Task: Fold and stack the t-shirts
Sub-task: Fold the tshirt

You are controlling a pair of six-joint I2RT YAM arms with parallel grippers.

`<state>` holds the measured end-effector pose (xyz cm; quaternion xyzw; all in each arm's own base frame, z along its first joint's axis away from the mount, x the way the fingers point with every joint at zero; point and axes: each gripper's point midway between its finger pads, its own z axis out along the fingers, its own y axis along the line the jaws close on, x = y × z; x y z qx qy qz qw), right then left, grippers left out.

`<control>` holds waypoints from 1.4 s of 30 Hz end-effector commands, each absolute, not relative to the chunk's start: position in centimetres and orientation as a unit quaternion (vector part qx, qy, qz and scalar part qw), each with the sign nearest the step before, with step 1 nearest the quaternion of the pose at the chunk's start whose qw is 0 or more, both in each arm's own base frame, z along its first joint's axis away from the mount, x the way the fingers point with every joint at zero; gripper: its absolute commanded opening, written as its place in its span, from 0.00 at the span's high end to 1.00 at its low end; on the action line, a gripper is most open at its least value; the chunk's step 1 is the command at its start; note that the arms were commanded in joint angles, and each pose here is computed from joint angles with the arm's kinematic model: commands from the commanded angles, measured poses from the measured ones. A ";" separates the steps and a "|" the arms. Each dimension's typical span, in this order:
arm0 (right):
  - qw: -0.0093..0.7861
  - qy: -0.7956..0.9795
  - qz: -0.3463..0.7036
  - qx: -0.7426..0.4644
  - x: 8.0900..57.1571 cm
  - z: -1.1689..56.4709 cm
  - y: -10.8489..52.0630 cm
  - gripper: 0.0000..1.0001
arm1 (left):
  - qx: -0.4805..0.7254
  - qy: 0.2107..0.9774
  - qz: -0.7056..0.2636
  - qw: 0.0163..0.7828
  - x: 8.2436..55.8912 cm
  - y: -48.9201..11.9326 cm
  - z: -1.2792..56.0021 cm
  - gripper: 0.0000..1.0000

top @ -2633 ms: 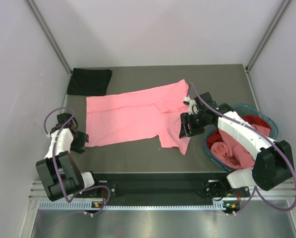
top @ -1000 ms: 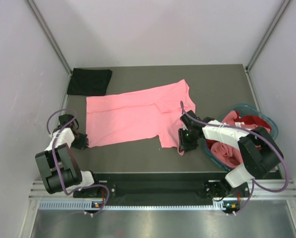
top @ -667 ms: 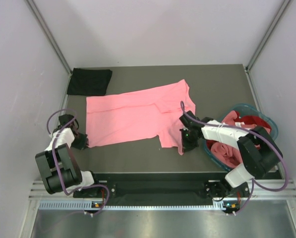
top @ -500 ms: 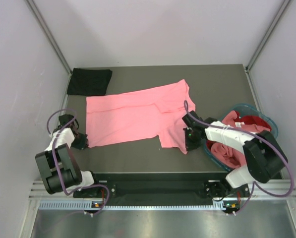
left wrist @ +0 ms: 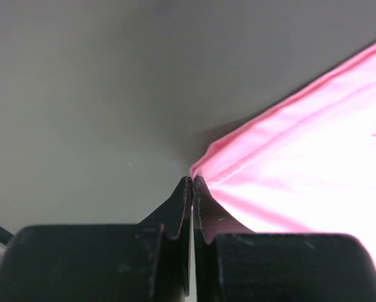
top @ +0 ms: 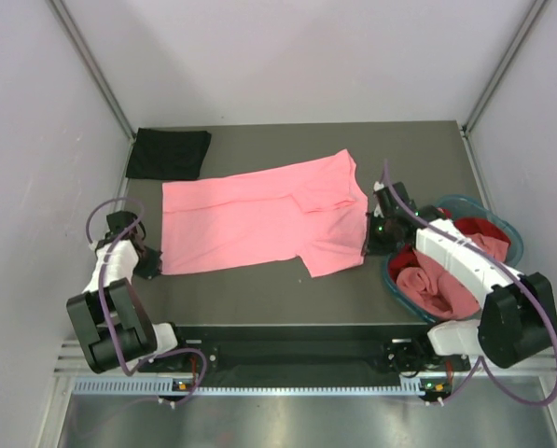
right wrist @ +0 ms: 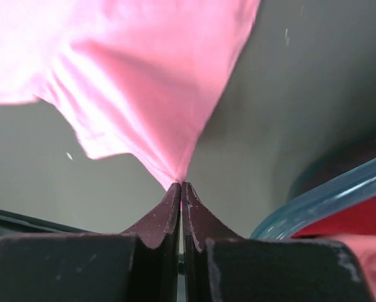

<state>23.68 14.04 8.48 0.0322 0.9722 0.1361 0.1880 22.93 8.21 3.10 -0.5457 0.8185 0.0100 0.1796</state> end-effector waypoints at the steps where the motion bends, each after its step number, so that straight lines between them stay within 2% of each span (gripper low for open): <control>1: 0.224 0.961 0.163 0.023 27.2 11.7 14.3 1.00 | -0.515 0.827 0.027 0.221 24.6 9.8 6.0 1.00; 24: 0.278 0.940 0.186 0.063 40.7 16.6 11.0 1.00 | -0.432 0.873 -0.022 0.224 30.9 8.8 7.5 1.00; 42: 0.270 0.937 0.214 0.059 45.6 15.5 12.6 1.00 | -0.414 0.881 -0.005 0.229 35.6 10.7 8.7 1.00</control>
